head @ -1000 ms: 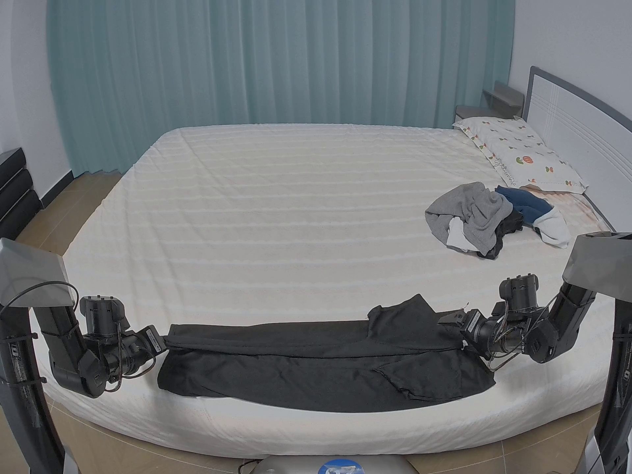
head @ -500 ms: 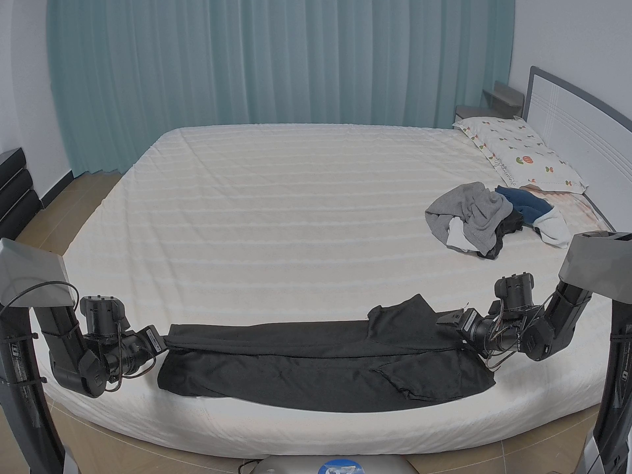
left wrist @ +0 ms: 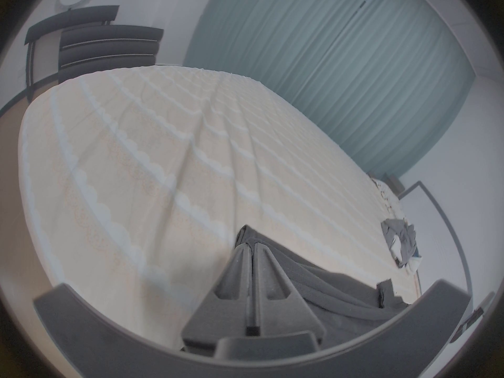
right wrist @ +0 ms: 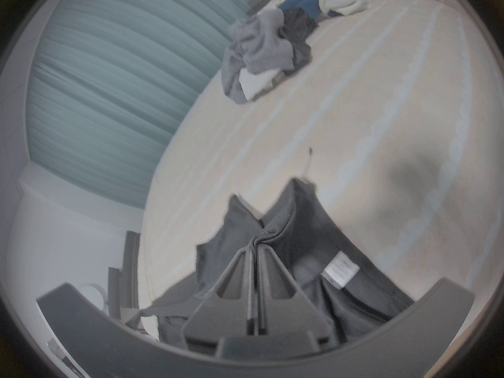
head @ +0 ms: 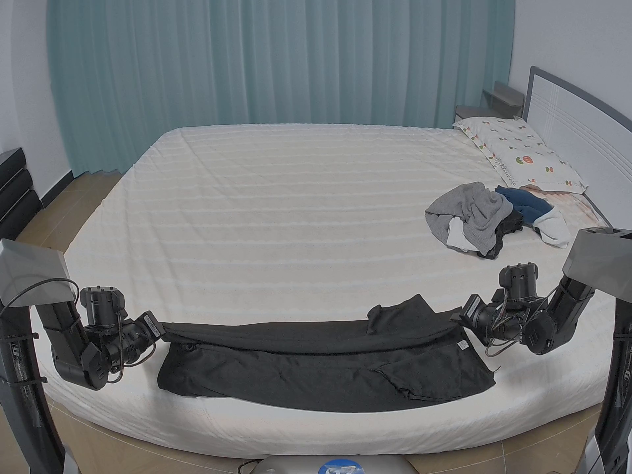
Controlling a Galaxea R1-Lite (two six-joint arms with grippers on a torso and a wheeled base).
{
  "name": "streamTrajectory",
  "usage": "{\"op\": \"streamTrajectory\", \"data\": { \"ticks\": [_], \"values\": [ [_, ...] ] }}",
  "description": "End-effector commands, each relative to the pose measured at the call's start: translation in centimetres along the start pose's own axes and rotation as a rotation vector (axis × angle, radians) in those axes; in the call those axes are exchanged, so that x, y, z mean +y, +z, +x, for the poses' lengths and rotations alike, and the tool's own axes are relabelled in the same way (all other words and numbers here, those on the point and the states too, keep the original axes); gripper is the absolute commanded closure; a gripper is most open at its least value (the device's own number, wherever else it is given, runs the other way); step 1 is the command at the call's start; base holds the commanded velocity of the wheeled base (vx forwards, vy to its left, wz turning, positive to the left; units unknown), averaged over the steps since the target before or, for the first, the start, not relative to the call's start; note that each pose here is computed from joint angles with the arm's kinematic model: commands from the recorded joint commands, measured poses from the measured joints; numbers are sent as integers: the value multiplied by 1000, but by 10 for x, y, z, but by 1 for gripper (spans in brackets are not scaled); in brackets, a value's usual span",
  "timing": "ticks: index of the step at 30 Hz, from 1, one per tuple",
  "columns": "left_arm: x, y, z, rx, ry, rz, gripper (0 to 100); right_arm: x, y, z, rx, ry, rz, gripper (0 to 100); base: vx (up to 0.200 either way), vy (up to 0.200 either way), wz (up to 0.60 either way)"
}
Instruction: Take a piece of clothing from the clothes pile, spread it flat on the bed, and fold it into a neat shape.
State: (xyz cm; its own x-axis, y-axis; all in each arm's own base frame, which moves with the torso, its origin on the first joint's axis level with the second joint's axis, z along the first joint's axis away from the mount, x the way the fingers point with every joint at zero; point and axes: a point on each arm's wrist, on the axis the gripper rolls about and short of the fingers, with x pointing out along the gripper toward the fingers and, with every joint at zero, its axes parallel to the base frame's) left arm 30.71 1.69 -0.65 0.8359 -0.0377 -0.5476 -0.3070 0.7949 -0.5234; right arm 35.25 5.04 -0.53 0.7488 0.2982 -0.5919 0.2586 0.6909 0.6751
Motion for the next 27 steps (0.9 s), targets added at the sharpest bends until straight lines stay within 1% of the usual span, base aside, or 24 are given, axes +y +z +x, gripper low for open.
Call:
{"op": "streamTrajectory", "data": {
  "ticks": [1,2,3,5,9,13,14,15,16,17,19,21,22,27],
  "values": [
    [-5,9,4,-44,-19,-36,100,10,14,-7,-73,64,28,100,0,0,0],
    [-5,9,4,-44,-19,-36,100,10,14,-7,-73,64,28,100,0,0,0],
    [-8,14,8,-73,-21,-64,100,9,20,-9,-127,100,52,100,0,0,0],
    [-9,16,10,-81,-24,-79,100,10,21,-11,-140,108,49,100,0,0,0],
    [-8,17,11,-91,-31,-91,100,3,17,-13,-118,88,47,100,0,0,0],
    [-3,10,7,-80,-26,-75,100,-4,10,-16,-90,56,7,100,0,0,0],
    [2,5,4,-72,-13,-39,100,-10,4,-18,-71,30,-43,100,0,0,0],
    [6,2,2,-61,-1,-3,100,-13,2,-19,-63,18,-73,100,0,0,0],
    [6,2,2,-61,-1,-3,100,-13,2,-19,-63,18,-73,100,0,0,0],
    [14,-6,-1,-27,27,74,100,-17,-2,-20,-49,4,-107,100,0,0,0],
    [19,-13,-3,3,45,130,100,-18,-6,-20,-33,-5,-121,100,0,0,0],
    [22,-19,-4,25,59,159,100,-20,-10,-19,-18,-13,-133,100,0,0,0],
    [22,-19,-4,25,59,159,100,-20,-10,-19,-18,-13,-133,100,0,0,0],
    [21,-24,-4,41,65,179,100,-30,-17,-15,24,-63,-189,100,0,0,0]
  ]
}}
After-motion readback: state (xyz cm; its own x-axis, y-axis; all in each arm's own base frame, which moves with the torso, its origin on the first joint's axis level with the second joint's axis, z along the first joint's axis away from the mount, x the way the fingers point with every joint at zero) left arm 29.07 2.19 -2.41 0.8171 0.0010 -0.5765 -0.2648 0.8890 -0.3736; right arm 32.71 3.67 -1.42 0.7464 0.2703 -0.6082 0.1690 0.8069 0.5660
